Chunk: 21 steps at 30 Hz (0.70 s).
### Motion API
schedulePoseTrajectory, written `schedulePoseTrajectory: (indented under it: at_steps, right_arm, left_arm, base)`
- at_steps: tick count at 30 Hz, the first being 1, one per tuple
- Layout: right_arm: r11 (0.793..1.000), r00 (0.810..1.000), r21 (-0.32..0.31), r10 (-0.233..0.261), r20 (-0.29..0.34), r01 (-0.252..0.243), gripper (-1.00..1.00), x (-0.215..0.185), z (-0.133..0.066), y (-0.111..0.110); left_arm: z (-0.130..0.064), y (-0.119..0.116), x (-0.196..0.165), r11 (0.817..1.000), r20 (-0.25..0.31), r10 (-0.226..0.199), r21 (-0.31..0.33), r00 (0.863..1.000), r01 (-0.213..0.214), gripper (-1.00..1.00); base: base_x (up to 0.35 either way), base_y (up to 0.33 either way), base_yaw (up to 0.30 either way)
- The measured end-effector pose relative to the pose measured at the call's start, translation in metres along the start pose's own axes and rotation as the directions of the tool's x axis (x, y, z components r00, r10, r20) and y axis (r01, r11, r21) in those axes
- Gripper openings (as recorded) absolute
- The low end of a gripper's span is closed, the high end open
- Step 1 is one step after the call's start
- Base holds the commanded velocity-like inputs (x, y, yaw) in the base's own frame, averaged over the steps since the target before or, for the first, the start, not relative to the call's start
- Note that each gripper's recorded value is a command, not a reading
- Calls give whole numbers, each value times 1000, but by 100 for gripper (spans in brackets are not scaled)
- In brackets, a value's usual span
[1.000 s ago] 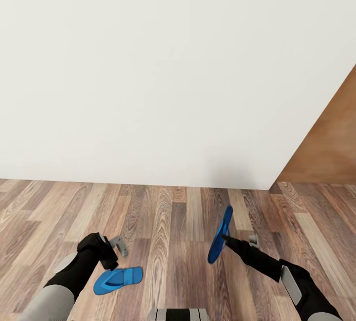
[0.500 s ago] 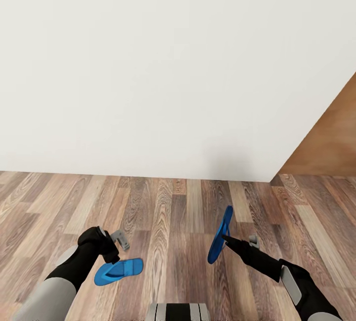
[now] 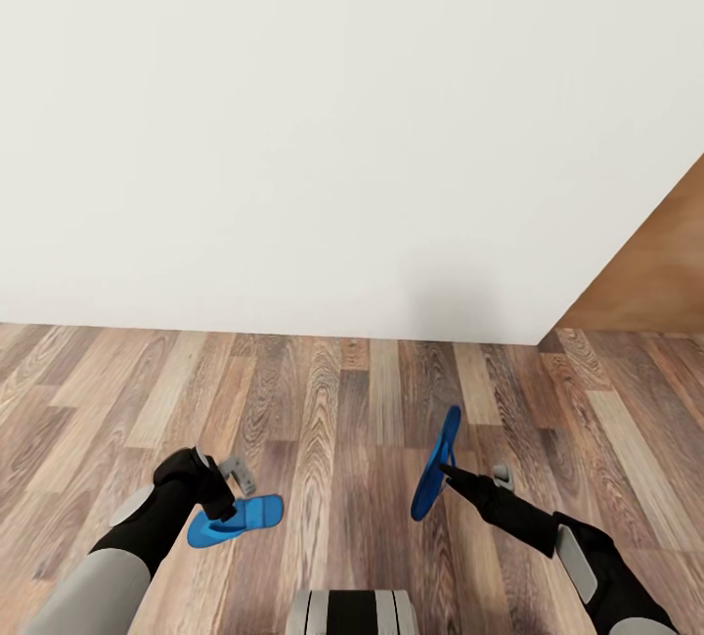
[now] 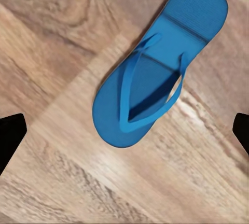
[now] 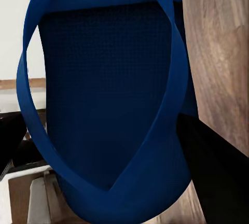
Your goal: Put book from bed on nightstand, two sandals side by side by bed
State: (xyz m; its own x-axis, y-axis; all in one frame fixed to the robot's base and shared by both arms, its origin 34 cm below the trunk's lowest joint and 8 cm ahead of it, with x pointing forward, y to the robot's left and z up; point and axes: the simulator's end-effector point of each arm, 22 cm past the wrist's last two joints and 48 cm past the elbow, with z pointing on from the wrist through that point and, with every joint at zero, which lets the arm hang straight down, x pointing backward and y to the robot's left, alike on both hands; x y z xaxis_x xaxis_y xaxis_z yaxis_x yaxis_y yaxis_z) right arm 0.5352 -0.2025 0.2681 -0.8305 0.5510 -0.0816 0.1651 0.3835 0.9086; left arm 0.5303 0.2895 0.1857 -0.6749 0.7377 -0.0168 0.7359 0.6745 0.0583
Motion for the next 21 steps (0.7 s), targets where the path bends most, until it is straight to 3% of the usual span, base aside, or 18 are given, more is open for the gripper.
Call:
schedulePoseTrajectory:
  at_steps: [2, 4, 6, 14, 21]
  right_arm:
    - [999, 1000, -32, 5, -2, -5, -100, 1, 0, 4]
    - [988, 1000, -155, 11, -3, -11, -100, 2, -3, 28]
    - [977, 1000, -213, 16, -5, -17, -100, 3, -5, 38]
    - [970, 999, -239, 38, -19, -42, -100, 11, -3, 32]
    - [970, 999, -239, 36, -14, -38, -100, 8, -5, 32]
  left_arm:
    - [4, -2, 2, 1000, -6, 0, 6, 1000, 0, 100]
    - [7, -4, 4, 1000, -11, 1, 12, 1000, 0, 100]
    - [11, -6, 6, 1000, -17, 0, 18, 1000, 0, 100]
    - [25, -15, 13, 999, -38, 2, 42, 999, -1, 100]
    - [24, -11, 9, 1000, -37, 14, 19, 999, -13, 100]
  base:
    - [0, 0, 0]
    - [0, 0, 0]
    - [0, 0, 0]
    - [0, 0, 0]
    - [0, 0, 0]
